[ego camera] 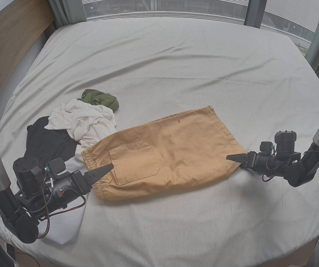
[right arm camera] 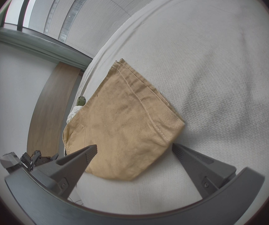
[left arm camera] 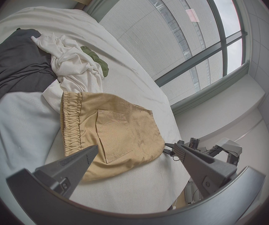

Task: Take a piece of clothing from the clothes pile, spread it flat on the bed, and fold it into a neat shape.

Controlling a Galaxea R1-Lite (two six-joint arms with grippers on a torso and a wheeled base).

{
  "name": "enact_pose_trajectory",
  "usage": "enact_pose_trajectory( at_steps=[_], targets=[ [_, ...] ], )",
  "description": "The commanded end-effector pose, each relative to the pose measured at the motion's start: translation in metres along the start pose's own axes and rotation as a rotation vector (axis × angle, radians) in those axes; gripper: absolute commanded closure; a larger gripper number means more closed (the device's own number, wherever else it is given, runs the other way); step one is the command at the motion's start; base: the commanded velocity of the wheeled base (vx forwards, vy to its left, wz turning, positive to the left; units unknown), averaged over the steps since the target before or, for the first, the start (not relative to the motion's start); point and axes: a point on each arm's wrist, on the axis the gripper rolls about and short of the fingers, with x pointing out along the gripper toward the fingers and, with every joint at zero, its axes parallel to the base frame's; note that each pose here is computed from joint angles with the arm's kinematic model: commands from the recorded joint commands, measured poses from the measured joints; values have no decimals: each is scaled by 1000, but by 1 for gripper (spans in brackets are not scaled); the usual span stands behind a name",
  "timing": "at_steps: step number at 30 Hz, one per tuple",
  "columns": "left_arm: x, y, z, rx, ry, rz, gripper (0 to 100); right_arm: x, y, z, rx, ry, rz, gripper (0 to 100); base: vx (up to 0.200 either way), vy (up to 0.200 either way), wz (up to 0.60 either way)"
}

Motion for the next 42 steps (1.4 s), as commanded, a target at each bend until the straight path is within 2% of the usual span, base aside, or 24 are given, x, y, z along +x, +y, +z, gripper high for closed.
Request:
enact_pose_trajectory(
  at_steps=[1,6,12,21,27,28,42],
  targets=[
    [0,0,1,1,-4,1,0,15,-8,-5,19,3,11,0,0,0,0],
    [1,0,2,0,-7,1,0,26,-3,-2,35,-92,88,0,0,0,0],
    [1,1,2,0,-11,2,0,35,-1,-4,70,-152,149,0,0,0,0],
    [2,2,2,-4,-13,8,0,42,-12,-15,68,-167,158,0,0,0,0],
    [2,3,1,-5,-9,11,0,43,-10,-15,60,-200,144,0,0,0,0],
    [2,3,1,-5,-9,11,0,44,-10,-15,60,-200,144,100,0,0,0],
    [4,3,3,-5,-15,8,0,40,-2,-22,58,-188,151,100,0,0,0]
  ],
)
